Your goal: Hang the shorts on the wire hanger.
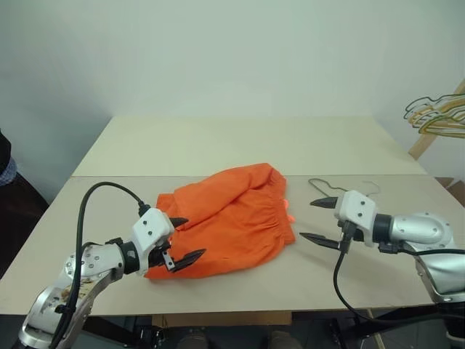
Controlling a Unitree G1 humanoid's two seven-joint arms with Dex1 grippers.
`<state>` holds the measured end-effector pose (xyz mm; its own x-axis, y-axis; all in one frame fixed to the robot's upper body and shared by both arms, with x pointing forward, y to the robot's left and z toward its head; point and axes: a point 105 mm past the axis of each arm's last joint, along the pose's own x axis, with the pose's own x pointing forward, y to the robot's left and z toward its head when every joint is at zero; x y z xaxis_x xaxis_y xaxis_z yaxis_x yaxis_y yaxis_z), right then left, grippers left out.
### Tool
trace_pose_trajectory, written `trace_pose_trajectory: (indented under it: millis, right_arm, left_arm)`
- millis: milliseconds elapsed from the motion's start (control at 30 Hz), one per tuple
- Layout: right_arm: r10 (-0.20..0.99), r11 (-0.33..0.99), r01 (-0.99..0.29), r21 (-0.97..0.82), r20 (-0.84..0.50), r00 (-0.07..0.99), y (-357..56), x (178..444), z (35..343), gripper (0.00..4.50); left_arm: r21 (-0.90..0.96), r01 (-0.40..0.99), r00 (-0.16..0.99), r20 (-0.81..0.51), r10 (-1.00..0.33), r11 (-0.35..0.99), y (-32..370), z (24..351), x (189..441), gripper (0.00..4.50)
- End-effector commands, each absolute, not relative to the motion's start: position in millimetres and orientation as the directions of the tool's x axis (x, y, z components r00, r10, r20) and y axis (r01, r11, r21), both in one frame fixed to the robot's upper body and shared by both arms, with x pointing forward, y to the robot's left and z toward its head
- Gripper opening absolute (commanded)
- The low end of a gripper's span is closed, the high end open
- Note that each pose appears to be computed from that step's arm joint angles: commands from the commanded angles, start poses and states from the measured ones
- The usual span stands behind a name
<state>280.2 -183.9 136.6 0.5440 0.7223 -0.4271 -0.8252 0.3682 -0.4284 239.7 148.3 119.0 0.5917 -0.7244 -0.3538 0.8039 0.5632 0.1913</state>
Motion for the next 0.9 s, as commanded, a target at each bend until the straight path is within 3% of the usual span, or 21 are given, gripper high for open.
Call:
trace_pose_trajectory:
  millis: [33, 433, 800, 900]
  right_arm:
    - [0.728, 0.341, -0.810, -0.477, -0.411, 0.549, -182.4, 282.2, 148.0, 4.47]
    - [0.770, 0.271, -0.847, -0.457, -0.426, 0.475, -173.6, 274.9, 149.0, 4.47]
    - [0.784, -0.026, -0.823, -0.568, -0.522, 0.336, -135.5, 266.1, 129.4, 4.47]
    - [0.722, -0.156, -0.748, -0.645, -0.592, 0.359, -129.9, 270.3, 111.4, 4.47]
  left_arm:
    - [0.235, 0.795, 0.607, -0.318, -0.729, 0.560, 145.8, 131.9, 239.1, 4.50]
    - [0.255, 0.806, 0.592, -0.331, -0.735, 0.535, 144.8, 131.0, 233.0, 4.50]
    - [0.235, 0.862, 0.507, -0.403, -0.762, 0.450, 145.4, 115.4, 215.7, 4.50]
    - [0.232, 0.884, 0.467, -0.473, -0.747, 0.406, 152.8, 107.6, 208.9, 4.50]
